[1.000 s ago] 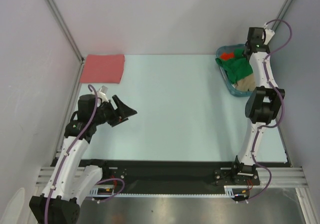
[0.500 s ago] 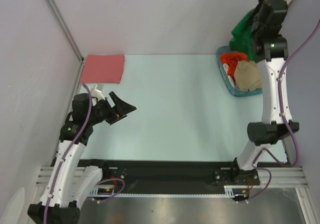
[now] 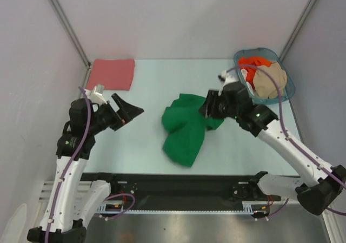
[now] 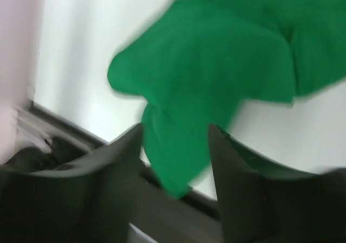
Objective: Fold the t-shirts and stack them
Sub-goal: Move the tshirt to the center of the board, then flatten the tshirt out
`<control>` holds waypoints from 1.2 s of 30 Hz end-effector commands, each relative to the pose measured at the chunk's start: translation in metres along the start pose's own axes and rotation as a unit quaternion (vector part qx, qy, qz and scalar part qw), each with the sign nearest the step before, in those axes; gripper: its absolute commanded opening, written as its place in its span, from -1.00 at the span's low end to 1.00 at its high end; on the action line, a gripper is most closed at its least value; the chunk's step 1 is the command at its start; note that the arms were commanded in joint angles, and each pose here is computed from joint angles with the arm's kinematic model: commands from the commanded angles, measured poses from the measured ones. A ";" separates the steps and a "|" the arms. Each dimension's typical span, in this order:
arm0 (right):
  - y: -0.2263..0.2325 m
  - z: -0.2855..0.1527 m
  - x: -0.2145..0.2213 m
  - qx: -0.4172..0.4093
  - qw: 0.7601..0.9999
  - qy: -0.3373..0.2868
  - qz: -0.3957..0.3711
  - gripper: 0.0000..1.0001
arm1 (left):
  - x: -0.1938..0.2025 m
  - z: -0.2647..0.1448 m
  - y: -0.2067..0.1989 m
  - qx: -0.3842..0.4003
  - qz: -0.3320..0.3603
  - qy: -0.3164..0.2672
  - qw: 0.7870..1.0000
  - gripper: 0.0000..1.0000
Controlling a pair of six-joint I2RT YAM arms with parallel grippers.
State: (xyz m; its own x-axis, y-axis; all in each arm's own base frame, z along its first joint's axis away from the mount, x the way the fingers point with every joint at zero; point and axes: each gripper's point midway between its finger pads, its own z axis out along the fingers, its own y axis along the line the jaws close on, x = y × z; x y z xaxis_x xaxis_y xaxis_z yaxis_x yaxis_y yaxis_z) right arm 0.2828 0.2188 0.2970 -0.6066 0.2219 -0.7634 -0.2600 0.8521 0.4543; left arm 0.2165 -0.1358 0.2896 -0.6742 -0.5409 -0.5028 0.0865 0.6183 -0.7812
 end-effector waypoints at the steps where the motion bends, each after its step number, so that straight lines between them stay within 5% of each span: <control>1: 0.004 -0.018 0.092 -0.071 0.985 0.149 0.054 0.24 | 0.004 0.005 0.009 -0.026 0.016 0.005 1.000 0.96; 3: -0.028 -0.018 0.113 -0.043 0.979 0.188 0.065 0.42 | 0.018 0.021 0.020 -0.045 0.018 0.032 0.998 0.97; 7: -0.086 -0.005 0.085 -0.011 0.982 0.164 0.097 0.44 | 0.038 0.059 0.046 -0.084 0.019 0.075 0.993 0.85; 11: -0.133 0.047 0.060 0.044 0.981 0.152 0.108 0.39 | 0.026 0.114 0.062 -0.101 0.050 0.103 0.988 0.53; 13: -0.144 0.069 0.041 0.045 0.980 0.138 0.139 0.36 | 0.028 0.156 0.081 -0.120 0.080 0.145 0.979 0.53; 19: -0.186 0.128 0.056 0.073 0.965 0.181 0.174 0.18 | -0.026 0.257 0.089 -0.136 0.166 0.140 0.967 0.75; 24: -0.211 0.138 0.072 0.094 0.962 0.208 0.152 0.20 | -0.023 0.332 0.108 -0.118 0.162 0.163 0.966 0.58; 31: -0.237 0.137 0.101 0.120 0.952 0.234 0.155 0.24 | 0.003 0.388 0.093 -0.122 0.193 0.144 0.963 0.37; 36: -0.248 0.142 0.114 0.124 0.950 0.240 0.157 0.24 | 0.029 0.403 0.112 -0.149 0.161 0.165 0.962 0.43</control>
State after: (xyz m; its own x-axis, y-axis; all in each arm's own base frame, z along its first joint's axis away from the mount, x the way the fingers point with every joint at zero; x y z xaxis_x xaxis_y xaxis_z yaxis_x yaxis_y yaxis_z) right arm 0.3805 0.1034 0.0443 -0.9119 0.3126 -0.2661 0.1617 0.8693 0.4670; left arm 0.4918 -0.3062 0.0364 -0.8572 -0.0747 -0.5095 0.1826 0.8811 -0.4363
